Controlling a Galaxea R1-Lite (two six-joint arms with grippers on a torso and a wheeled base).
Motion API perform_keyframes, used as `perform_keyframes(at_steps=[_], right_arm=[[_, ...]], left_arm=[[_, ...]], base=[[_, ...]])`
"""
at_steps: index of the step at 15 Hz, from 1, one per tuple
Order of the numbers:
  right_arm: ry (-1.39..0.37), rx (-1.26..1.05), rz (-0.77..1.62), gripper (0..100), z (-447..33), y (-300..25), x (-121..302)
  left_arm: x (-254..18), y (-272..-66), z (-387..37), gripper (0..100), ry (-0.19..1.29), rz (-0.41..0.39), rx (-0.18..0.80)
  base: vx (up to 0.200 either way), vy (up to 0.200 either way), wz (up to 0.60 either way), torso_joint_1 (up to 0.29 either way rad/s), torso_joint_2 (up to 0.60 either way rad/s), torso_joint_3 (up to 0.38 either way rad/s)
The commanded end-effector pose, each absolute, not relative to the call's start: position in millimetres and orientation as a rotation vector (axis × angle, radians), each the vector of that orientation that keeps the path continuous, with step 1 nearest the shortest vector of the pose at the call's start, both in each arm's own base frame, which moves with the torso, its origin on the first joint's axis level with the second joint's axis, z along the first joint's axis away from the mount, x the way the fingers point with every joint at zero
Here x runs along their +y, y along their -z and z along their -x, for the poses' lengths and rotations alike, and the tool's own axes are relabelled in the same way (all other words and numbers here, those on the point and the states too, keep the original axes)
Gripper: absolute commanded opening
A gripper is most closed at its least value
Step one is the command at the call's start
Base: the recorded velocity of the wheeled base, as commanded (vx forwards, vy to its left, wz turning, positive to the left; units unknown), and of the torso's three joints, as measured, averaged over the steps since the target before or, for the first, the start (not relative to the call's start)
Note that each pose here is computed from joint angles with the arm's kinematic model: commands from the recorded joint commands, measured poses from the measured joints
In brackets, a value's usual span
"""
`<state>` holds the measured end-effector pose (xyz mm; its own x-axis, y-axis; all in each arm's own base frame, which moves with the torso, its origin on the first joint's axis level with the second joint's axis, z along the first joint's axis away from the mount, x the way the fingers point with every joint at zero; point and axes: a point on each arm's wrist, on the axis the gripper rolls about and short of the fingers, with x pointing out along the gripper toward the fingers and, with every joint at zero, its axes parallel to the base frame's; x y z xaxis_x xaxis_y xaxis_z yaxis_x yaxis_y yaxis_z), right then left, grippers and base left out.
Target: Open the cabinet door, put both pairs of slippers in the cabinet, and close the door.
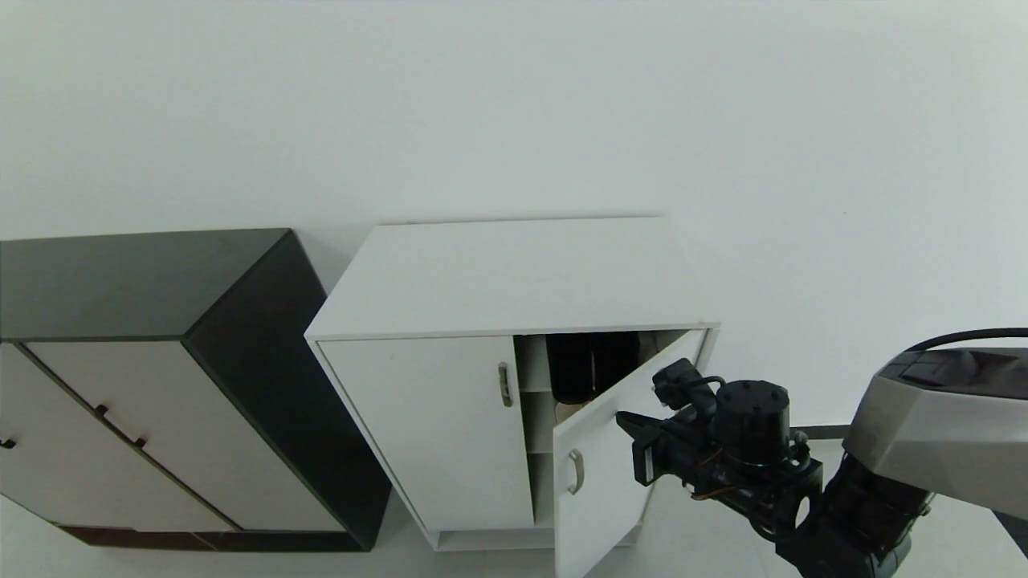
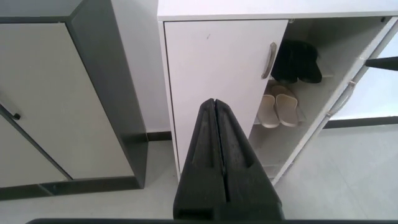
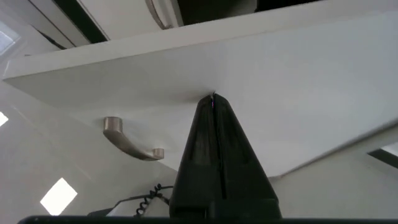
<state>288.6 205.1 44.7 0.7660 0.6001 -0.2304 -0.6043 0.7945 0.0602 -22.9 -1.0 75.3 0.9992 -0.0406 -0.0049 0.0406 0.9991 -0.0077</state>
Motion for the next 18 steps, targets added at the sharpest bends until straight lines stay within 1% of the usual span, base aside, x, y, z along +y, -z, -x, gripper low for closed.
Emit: perform_keyframes(at_steps=[1, 6, 13, 18], right_arm=[[-0.643, 0.249, 0.018, 0, -301, -34, 209], [-0.585, 0.246, 0.008, 0, -328, -30, 200], [-0.569, 0.215, -0.005, 0, -356, -43, 209], [-0.564, 0.198, -0.024, 0, -367, -52, 213]], left_arm=[[-1, -75, 23, 0, 0.040, 0.008, 0.006], [-1, -75, 23, 0, 0.040, 0.008, 0.006], [-1, -75, 23, 0, 0.040, 0.008, 0.006], [-1, -75, 23, 0, 0.040, 0.008, 0.005]], base=[[0.000, 0.000, 0.00, 0.000, 0.00, 0.000], [0.000, 0.000, 0.00, 0.000, 0.00, 0.000], [0.000, 0.000, 0.00, 0.000, 0.00, 0.000], [0.000, 0.000, 0.00, 0.000, 0.00, 0.000]])
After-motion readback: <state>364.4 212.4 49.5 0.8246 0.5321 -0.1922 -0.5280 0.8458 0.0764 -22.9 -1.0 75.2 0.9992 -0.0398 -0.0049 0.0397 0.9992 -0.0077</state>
